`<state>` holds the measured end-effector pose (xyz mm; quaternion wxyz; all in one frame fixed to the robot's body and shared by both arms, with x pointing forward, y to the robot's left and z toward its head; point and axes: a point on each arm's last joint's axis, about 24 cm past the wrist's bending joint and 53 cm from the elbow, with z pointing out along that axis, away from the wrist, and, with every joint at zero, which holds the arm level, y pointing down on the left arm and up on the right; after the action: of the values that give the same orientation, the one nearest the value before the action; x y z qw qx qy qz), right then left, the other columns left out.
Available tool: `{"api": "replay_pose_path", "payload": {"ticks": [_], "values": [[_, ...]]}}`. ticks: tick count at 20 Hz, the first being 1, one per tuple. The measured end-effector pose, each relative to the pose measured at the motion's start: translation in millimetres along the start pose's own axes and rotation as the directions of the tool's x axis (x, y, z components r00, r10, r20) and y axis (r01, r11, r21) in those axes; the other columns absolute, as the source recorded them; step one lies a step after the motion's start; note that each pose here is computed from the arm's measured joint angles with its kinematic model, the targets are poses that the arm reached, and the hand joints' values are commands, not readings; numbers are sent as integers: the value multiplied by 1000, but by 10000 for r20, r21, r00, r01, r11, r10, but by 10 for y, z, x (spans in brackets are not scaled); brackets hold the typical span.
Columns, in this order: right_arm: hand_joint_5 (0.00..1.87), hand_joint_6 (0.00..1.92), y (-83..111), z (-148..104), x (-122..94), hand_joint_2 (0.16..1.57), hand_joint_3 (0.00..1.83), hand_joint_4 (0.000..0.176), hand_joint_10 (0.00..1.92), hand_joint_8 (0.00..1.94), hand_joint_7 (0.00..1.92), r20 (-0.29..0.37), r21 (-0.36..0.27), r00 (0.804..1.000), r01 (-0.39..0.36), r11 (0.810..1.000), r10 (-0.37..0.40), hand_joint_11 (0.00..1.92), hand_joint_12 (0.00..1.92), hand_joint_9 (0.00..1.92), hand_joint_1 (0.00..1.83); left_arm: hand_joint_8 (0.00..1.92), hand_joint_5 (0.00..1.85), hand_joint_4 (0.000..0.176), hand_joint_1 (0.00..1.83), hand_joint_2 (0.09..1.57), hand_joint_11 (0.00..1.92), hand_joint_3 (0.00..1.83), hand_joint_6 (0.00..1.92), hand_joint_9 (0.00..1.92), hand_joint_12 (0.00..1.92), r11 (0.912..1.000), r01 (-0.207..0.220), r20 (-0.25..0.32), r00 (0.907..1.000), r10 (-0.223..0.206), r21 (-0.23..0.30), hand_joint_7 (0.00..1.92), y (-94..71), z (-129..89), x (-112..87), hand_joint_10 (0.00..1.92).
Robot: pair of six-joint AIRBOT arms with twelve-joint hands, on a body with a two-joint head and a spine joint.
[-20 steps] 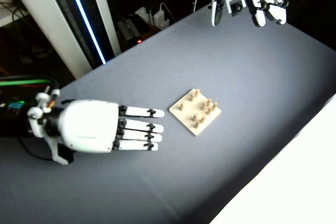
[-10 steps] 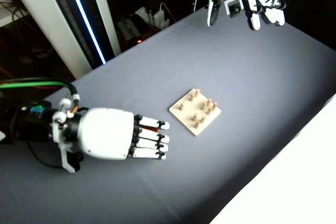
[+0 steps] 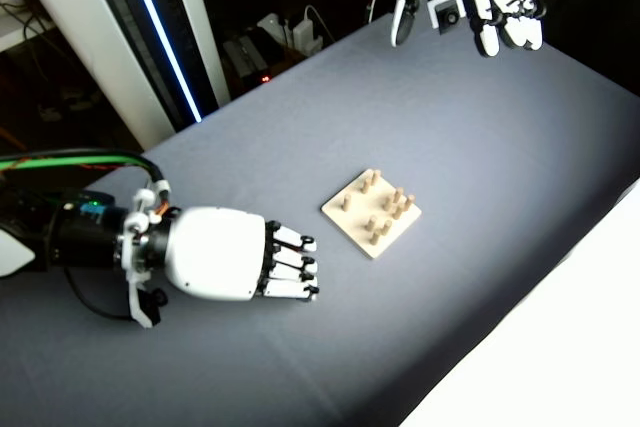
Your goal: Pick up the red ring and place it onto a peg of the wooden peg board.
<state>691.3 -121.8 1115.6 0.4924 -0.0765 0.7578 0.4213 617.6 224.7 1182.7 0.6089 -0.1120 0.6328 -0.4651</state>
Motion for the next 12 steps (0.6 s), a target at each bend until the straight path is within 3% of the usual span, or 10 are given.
{"api": "replay_pose_path", "payload": {"ticks": [1,3,6,7,8,9,10,11,12], "values": [[777,6,7,7,8,973,0,0,58,32,836,-6,-19,10000,-17,10000,17,173,1200,781,1128,1,406,0,561,906,0,0,1,111,375,10000,-8,-13,10000,8,-27,185,9,-7,3,0],[836,7,8,8,15,952,0,0,114,50,911,-32,-23,10000,16,10000,-16,288,1302,873,1161,2,419,0,531,903,0,0,1,150,553,10000,6,-36,10000,-6,-56,209,18,-11,9,8],[952,2,8,8,14,979,1,0,645,98,1001,-26,-21,10000,6,10000,-6,494,1384,806,1184,2,420,0,563,901,0,0,0,121,444,10000,12,-34,10000,-12,-48,189,16,-11,8,6],[1066,454,8,8,14,1062,10,0,906,935,1009,-28,-22,10000,9,10000,-9,551,1409,714,1249,0,419,0,576,904,0,1,0,113,400,10000,11,-36,10000,-11,-46,182,15,-11,9,3],[1020,704,7,8,10,1109,2,0,843,1167,951,-11,-19,10000,-16,10000,16,582,1347,748,1239,3,422,0,569,907,0,2,1,117,391,10000,12,-29,10000,-12,-45,188,16,-10,6,4],[1005,884,4,7,7,1094,10,0,738,678,814,-3,-11,10000,-26,10000,26,536,1308,758,1183,7,427,0,554,911,0,4,3,129,394,10000,21,-28,10000,-21,-48,200,16,-11,7,9],[1013,902,5,7,7,1089,5,0,703,400,867,-5,-12,10000,-27,10000,27,550,1328,791,1175,2,426,0,529,910,0,2,1,130,425,10000,20,-27,10000,-20,-52,195,18,-12,6,6],[1006,831,2,7,6,1120,0,0,703,1029,921,-5,-6,10000,-25,10000,25,591,1331,833,1216,1,429,0,516,908,0,1,1,138,466,10000,41,-36,10000,-42,-56,195,18,-12,9,5],[1002,812,1,7,6,1137,0,0,797,1234,890,-3,-1,10000,-35,10000,35,622,1392,837,1226,0,435,0,537,912,0,2,1,135,425,10000,45,-33,10000,-45,-53,198,18,-12,8,2]]}}
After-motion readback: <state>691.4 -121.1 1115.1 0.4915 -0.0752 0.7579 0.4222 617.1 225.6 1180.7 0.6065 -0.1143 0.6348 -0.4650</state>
